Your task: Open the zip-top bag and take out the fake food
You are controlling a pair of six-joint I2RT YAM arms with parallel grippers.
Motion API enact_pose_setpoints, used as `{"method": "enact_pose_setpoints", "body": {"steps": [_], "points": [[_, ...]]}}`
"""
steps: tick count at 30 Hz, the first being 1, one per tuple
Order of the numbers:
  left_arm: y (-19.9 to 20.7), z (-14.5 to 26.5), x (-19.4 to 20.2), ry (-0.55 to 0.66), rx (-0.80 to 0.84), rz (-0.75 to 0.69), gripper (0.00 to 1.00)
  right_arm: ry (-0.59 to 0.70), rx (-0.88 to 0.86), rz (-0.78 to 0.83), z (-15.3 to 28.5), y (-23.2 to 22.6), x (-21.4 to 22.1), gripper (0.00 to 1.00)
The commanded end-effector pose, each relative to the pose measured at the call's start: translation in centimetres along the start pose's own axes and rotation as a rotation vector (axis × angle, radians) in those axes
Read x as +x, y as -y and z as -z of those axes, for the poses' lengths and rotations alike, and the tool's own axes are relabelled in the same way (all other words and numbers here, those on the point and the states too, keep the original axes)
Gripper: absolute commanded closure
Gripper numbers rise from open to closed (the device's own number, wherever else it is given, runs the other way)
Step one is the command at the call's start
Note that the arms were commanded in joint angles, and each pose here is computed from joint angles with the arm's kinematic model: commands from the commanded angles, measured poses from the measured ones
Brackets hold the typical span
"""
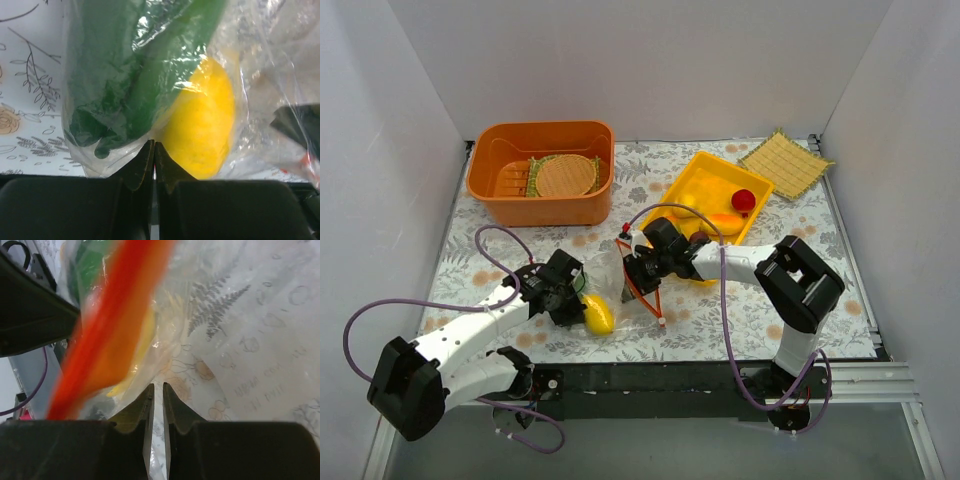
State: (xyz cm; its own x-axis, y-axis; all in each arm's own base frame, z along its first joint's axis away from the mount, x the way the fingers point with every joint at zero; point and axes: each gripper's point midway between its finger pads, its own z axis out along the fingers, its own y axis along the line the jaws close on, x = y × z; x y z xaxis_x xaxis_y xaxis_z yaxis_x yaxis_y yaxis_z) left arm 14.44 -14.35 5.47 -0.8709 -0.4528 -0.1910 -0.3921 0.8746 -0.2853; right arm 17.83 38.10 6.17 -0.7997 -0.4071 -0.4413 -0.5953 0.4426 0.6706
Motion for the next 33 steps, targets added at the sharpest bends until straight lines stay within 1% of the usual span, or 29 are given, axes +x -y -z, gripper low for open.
{"method": "enact_pose_setpoints", "body": {"steps": [1, 3, 4, 6, 7, 9, 10, 13, 15, 18, 21, 22, 25, 29, 32, 33], "points": [[1.0, -1.5, -1.4, 0.066, 0.01, 0.056, 1.0, -0.004, -0.084, 0.025, -0.8, -1.9, 0.4, 0.76], [0.9, -2.2, -1.4, 0.072, 0.004, 0.067, 1.0, -0.008, -0.105, 0.025, -1.1, -2.5, 0.6, 0.71], [0.8, -2.7, -1.4, 0.075, -0.003, 0.08, 1.0, -0.01, -0.107, 0.027, -1.2, -2.6, 0.7, 0.64], [0.2, -3.4, -1.3, 0.077, -0.024, 0.089, 1.0, -0.014, -0.11, 0.036, -1.5, -2.9, 1.0, 0.57], [0.2, -3.7, -1.3, 0.078, -0.03, 0.096, 1.0, -0.013, -0.114, 0.038, -1.5, -3.1, 1.1, 0.5], [-0.2, -4.0, -1.3, 0.086, -0.045, 0.103, 1.0, -0.002, -0.119, 0.037, -1.6, -3.4, 0.9, 0.45], [-0.3, -4.2, -1.2, 0.085, -0.047, 0.106, 1.0, 0.002, -0.119, 0.036, -1.5, -3.4, 0.9, 0.4], [-0.4, -4.5, -1.2, 0.091, -0.047, 0.111, 1.0, 0.005, -0.119, 0.039, -1.9, -3.8, 0.8, 0.35], [-0.5, -4.7, -1.0, 0.088, -0.052, 0.112, 1.0, 0.005, -0.11, 0.048, -2.2, -4.1, 0.7, 0.33], [-0.5, -5.0, -0.7, 0.08, -0.055, 0.109, 1.0, 0.003, -0.142, 0.076, -2.4, -5.3, 1.0, 0.32], [-0.6, -5.3, -0.4, 0.081, -0.06, 0.107, 1.0, 0.062, -0.182, 0.108, -1.4, -6.8, 0.4, 0.29], [-0.6, -5.4, -0.3, 0.08, -0.061, 0.106, 1.0, 0.106, -0.208, 0.136, -0.6, -8.0, -0.6, 0.28], [-0.8, -5.5, -0.2, 0.08, -0.061, 0.112, 1.0, 0.157, -0.192, 0.155, 0.5, -8.5, -1.4, 0.26], [-0.8, -5.4, -0.3, 0.084, -0.058, 0.111, 1.0, 0.106, -0.014, 0.087, -0.5, -4.9, -0.5, 0.26], [-1.1, -5.4, -0.2, 0.084, -0.06, 0.108, 1.0, 0.1, 0.042, 0.046, -0.6, -3.4, 0.3, 0.3], [-1.3, -5.4, -0.1, 0.084, -0.066, 0.107, 1.0, 0.091, 0.084, 0.021, -0.7, -2.5, 0.6, 0.37]]}}
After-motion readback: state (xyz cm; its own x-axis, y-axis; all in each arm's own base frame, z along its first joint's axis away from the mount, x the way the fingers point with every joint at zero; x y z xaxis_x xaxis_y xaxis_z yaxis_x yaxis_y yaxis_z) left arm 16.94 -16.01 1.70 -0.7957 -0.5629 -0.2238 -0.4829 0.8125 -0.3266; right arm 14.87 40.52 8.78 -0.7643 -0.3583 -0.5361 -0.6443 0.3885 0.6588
